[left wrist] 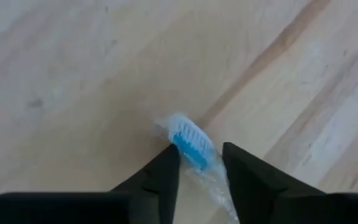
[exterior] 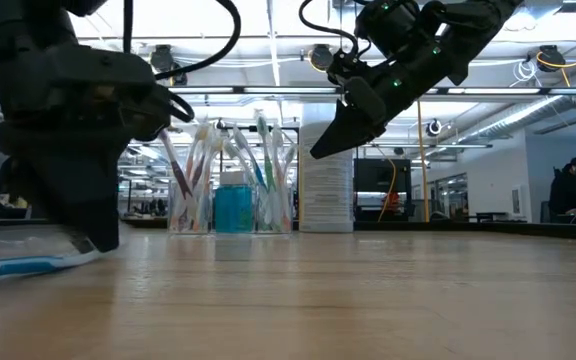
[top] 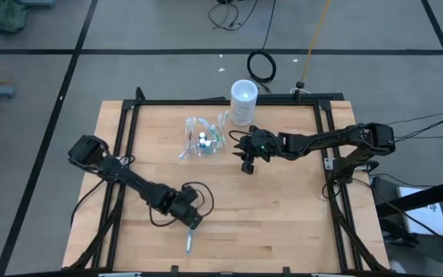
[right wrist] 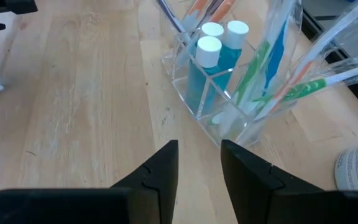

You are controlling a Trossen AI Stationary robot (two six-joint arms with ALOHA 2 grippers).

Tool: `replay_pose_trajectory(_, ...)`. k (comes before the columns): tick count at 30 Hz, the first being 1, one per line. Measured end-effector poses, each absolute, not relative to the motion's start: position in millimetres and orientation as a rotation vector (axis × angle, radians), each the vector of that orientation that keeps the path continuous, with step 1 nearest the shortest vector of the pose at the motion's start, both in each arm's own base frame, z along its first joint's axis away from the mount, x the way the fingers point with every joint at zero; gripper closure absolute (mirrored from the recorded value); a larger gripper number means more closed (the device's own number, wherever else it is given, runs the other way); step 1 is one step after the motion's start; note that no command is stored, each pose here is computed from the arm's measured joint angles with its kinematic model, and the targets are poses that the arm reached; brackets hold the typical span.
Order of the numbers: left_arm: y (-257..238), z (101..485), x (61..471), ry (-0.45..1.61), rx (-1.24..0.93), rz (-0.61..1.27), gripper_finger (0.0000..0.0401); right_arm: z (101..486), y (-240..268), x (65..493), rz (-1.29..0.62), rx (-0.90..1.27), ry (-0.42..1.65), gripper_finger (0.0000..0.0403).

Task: Pick & Place toothbrushing station
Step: Put the blue toothbrush into the transparent organizer

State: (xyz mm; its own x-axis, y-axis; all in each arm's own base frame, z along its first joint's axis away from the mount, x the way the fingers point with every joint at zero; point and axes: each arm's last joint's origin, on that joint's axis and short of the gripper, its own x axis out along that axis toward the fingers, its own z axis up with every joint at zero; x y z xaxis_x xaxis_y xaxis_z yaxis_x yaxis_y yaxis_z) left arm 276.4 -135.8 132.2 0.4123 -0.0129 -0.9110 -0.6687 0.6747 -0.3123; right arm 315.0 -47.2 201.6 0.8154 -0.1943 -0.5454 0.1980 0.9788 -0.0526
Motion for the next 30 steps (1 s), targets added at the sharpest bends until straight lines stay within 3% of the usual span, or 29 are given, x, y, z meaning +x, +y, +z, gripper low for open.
replay_pose_trajectory(6,-128.1,134.0,278.7,1.029,-0.669,0.484,0.0310,201.6,-47.2,314.9,-0.209,0.007,0.581,0.0291)
replay_pose_trajectory(13,-122.2,155.0,276.7,0.957,-0.595,0.444,0.0319,201.6,-47.2,315.0,-0.209,0.007,0.581,0.0291)
replay_pose_trajectory(20,-109.5,200.9,265.9,0.753,-0.466,0.444,0.0322,201.6,-47.2,315.0,-0.209,0.007,0.581,0.0291)
replay_pose_trajectory(25,-90.2,245.7,249.2,0.508,-0.295,0.556,0.0324,201.7,-47.2,315.0,-0.210,0.007,0.580,0.0291)
replay_pose_trajectory(30,-69.1,273.9,235.6,0.404,-0.122,0.649,0.0325,202.0,-47.2,315.2,-0.209,0.006,0.576,0.0291)
